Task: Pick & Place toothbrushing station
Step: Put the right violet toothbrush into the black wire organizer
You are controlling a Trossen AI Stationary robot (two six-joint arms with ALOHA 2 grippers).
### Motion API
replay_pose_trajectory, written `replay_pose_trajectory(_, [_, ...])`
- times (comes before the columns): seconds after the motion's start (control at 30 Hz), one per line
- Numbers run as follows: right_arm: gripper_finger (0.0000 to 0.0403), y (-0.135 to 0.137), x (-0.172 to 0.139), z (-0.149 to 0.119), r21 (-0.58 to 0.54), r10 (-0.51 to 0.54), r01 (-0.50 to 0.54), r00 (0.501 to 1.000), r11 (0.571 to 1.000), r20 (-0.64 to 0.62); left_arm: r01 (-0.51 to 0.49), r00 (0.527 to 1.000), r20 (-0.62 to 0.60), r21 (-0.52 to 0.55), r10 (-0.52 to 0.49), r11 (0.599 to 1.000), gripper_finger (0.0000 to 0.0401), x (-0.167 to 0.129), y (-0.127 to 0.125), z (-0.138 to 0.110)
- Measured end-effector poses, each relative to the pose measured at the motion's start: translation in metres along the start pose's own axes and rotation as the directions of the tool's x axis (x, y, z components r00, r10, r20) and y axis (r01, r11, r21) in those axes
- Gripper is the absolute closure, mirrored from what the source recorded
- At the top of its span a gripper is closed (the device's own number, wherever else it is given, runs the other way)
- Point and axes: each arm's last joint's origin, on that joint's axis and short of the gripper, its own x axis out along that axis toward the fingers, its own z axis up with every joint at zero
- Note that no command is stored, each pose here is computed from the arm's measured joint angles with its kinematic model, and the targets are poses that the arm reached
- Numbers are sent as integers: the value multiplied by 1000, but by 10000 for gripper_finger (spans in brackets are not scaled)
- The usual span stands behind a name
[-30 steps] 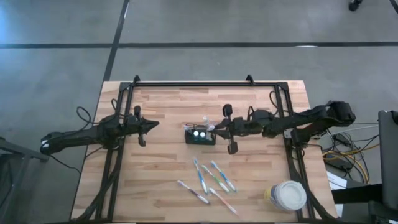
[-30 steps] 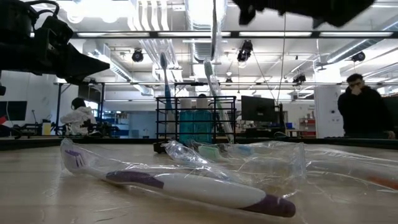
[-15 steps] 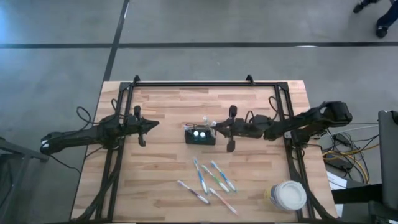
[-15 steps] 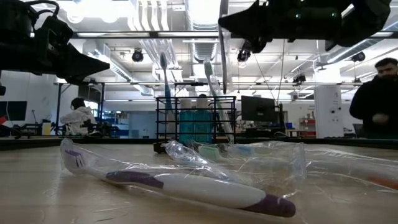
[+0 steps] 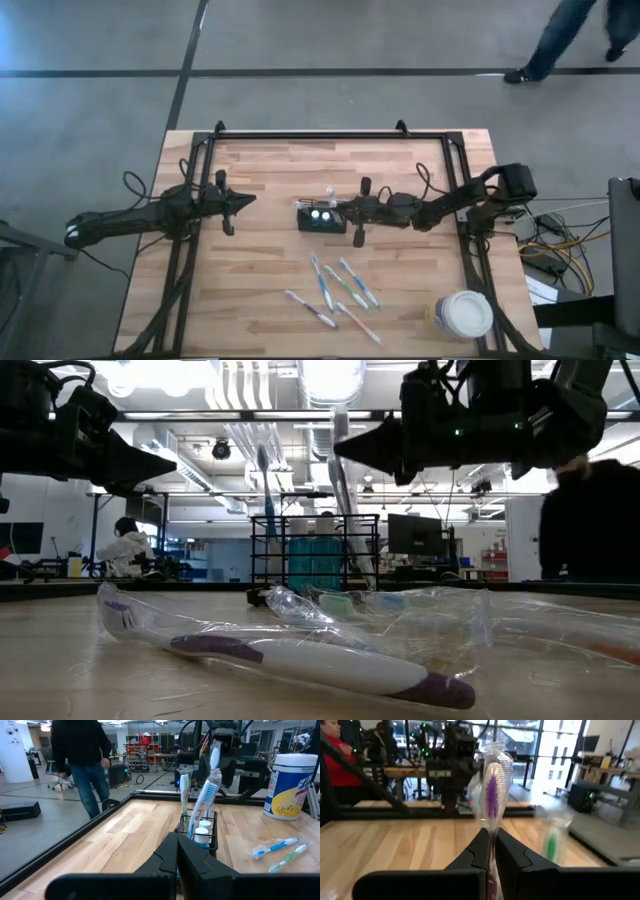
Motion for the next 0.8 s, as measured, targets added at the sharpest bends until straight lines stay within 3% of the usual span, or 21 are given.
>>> replay_pose_trajectory(0.53, [390, 4, 1, -21, 27, -1, 5, 991, 1000, -130, 6, 1000, 0, 0, -6, 1000, 396, 0, 0, 0])
replay_pose_trajectory(0.8, [390, 4, 1, -22, 30, -1, 5, 991, 1000, -136, 5, 1000, 0, -5, -5, 1000, 396, 0, 0, 0])
